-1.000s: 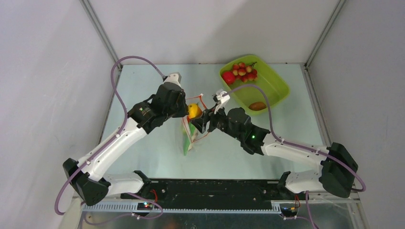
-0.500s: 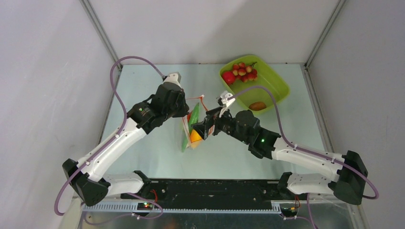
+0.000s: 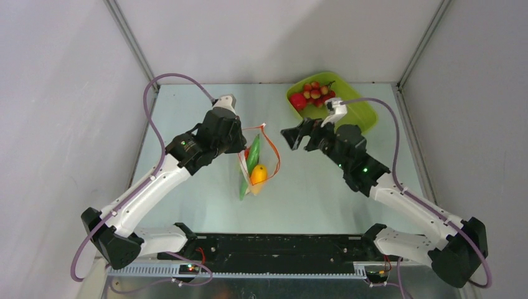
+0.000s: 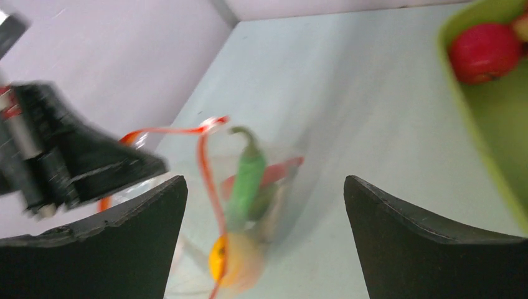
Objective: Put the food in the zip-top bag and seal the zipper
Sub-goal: Pick up the fake fruit from the bin.
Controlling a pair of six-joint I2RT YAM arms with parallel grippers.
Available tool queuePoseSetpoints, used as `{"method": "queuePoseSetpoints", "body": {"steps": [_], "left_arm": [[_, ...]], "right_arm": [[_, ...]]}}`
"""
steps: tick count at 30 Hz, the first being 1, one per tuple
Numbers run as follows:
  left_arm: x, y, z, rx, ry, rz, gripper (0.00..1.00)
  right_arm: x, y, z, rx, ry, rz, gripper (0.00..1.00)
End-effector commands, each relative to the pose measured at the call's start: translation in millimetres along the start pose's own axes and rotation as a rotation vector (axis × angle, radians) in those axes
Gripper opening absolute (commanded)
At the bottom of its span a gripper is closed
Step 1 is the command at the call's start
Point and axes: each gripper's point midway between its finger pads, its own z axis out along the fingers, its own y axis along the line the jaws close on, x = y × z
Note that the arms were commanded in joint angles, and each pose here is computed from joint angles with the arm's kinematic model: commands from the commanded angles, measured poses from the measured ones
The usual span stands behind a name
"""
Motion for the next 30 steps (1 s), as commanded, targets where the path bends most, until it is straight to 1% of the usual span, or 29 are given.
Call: {"method": "queuePoseSetpoints", "body": {"steps": [1, 6, 9, 10, 11, 12, 13, 14, 15, 16, 17, 18, 23, 25, 26, 27, 28, 30], "left_arm": [[-14.5, -2.7, -8.1, 0.022, -0.059, -0.018, 0.02], [-17.2, -0.7, -9.8, 0.012, -0.067, -0.007, 0.02], [-20.4, 3.4, -10.9, -0.009, -0.080, 0.000, 0.02], [-20.1, 4.0, -11.3, -0.012, -0.079, 0.004, 0.02], [-21.2, 4.9, -11.5, -0.018, -0.083, 0.006, 0.02], [-21.4, 5.4, -11.6, -0.019, -0.084, 0.006, 0.02], [-21.8, 6.0, -11.7, -0.021, -0.086, 0.011, 0.02], [-22.0, 5.8, -11.7, -0.020, -0.087, 0.019, 0.02], [-22.6, 6.1, -11.2, -0.021, -0.090, 0.023, 0.02], [-22.9, 6.4, -10.9, -0.023, -0.091, 0.031, 0.02], [-23.1, 6.5, -10.7, -0.024, -0.091, 0.034, 0.02], [-23.3, 6.6, -10.4, -0.025, -0.092, 0.038, 0.02], [-23.0, 5.5, -9.7, -0.022, -0.084, 0.050, 0.02], [-22.9, 6.3, -9.2, -0.025, -0.084, 0.055, 0.03], [-22.9, 7.3, -8.9, -0.029, -0.085, 0.054, 0.02], [-22.5, 7.4, -7.8, -0.032, -0.084, 0.057, 0.03], [-22.9, 8.0, -7.6, -0.035, -0.086, 0.058, 0.03], [-22.1, 9.4, -5.5, -0.046, -0.082, 0.065, 0.03]], "right_arm": [[-19.4, -32.8, -0.2, 0.069, -0.016, 0.053, 0.99], [-40.7, -117.4, 15.5, 0.327, -0.034, 0.098, 0.99], [-32.3, -163.7, 30.6, 0.470, 0.010, 0.137, 0.99], [-41.3, -170.2, 34.8, 0.503, -0.003, 0.136, 1.00], [-33.9, -185.6, 42.4, 0.542, 0.020, 0.140, 1.00], [-44.6, -188.6, 49.3, 0.549, -0.001, 0.138, 1.00], [-35.3, -203.9, 57.9, 0.576, 0.024, 0.141, 1.00], [-43.9, -204.4, 66.1, 0.564, 0.008, 0.143, 1.00], [-34.3, -218.2, 74.0, 0.583, 0.031, 0.158, 1.00], [-42.4, -217.5, 81.8, 0.568, 0.017, 0.170, 1.00], [-33.5, -230.1, 89.7, 0.585, 0.038, 0.182, 1.00], [-43.5, -229.1, 97.6, 0.569, 0.020, 0.184, 1.00], [-49.2, -256.6, 142.5, 0.571, 0.036, 0.196, 1.00], [-47.1, -264.5, 157.5, 0.580, 0.054, 0.201, 1.00], [-34.6, -273.9, 163.1, 0.596, 0.082, 0.207, 1.00], [-39.6, -273.3, 169.0, 0.590, 0.071, 0.205, 1.00], [-30.1, -280.0, 173.9, 0.600, 0.085, 0.214, 1.00], [-24.5, -287.2, 180.3, 0.612, 0.082, 0.225, 1.00]]}}
